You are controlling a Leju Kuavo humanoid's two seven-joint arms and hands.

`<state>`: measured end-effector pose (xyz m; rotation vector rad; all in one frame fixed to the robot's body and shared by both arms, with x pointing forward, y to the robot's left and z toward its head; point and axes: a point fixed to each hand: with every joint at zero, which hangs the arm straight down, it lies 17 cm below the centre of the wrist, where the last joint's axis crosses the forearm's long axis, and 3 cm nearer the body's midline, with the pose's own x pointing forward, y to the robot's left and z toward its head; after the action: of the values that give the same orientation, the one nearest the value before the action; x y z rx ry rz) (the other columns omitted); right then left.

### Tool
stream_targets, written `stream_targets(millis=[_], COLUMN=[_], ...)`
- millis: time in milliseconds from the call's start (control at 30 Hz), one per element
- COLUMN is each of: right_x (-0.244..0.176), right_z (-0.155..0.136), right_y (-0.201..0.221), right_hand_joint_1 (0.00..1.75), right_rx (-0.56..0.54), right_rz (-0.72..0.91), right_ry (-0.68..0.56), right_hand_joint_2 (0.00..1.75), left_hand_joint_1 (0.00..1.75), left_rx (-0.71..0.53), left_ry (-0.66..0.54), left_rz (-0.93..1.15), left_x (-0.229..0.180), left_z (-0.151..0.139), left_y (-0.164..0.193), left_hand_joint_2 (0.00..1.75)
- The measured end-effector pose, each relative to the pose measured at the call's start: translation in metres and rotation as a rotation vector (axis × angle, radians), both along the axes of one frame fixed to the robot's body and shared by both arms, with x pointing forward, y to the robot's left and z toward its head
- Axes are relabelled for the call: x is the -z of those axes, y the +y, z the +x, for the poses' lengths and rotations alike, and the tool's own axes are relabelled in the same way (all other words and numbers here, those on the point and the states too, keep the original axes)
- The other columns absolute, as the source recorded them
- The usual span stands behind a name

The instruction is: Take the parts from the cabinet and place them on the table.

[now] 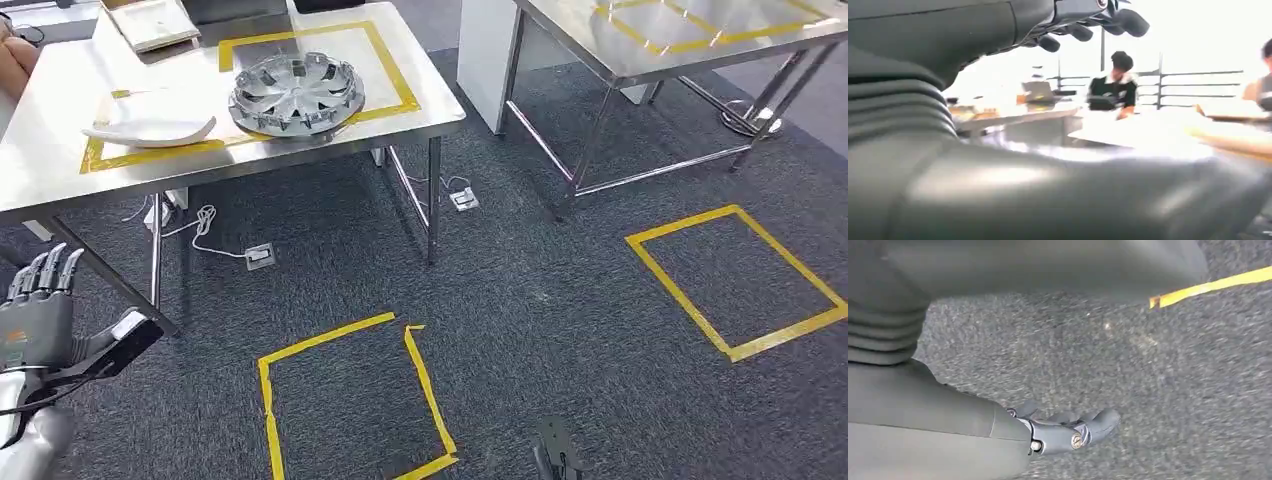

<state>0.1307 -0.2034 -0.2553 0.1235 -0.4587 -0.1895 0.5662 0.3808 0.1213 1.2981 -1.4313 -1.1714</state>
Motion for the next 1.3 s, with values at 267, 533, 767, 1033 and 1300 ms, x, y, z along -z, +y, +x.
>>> stream_targets(millis=[267,533,767,1033,1300], right_x=[0.008,0.013,0.017,0.019,0.02], right_z=[-0.036,-0.05,-0.06,-0.067,-0.074], right_y=[-0.002,-0.015,-0.031,-0.044,-0.049], right_hand_joint_1=[0.0,0.0,0.0,0.0,0.0], right_rx=[0.012,-0.002,-0.026,-0.051,-0.081], right_rz=[-0.003,-0.032,-0.069,-0.098,-0.115], right_ry=[0.074,0.114,0.14,0.162,0.183], right_hand_joint_2=[0.0,0.0,0.0,0.0,0.0], left_hand_joint_1=[0.0,0.0,0.0,0.0,0.0], left_rx=[-0.119,-0.231,-0.333,-0.463,-0.601], left_ry=[0.095,0.312,0.506,0.715,0.906], left_rz=[-0.184,-0.408,-0.576,-0.768,-0.95], left_x=[0.041,0.134,0.213,0.286,0.341], left_z=[-0.015,-0.069,-0.136,-0.221,-0.314], left_y=[0.008,0.005,-0.004,-0.021,-0.044], left_hand_joint_2=[0.0,0.0,0.0,0.0,0.0])
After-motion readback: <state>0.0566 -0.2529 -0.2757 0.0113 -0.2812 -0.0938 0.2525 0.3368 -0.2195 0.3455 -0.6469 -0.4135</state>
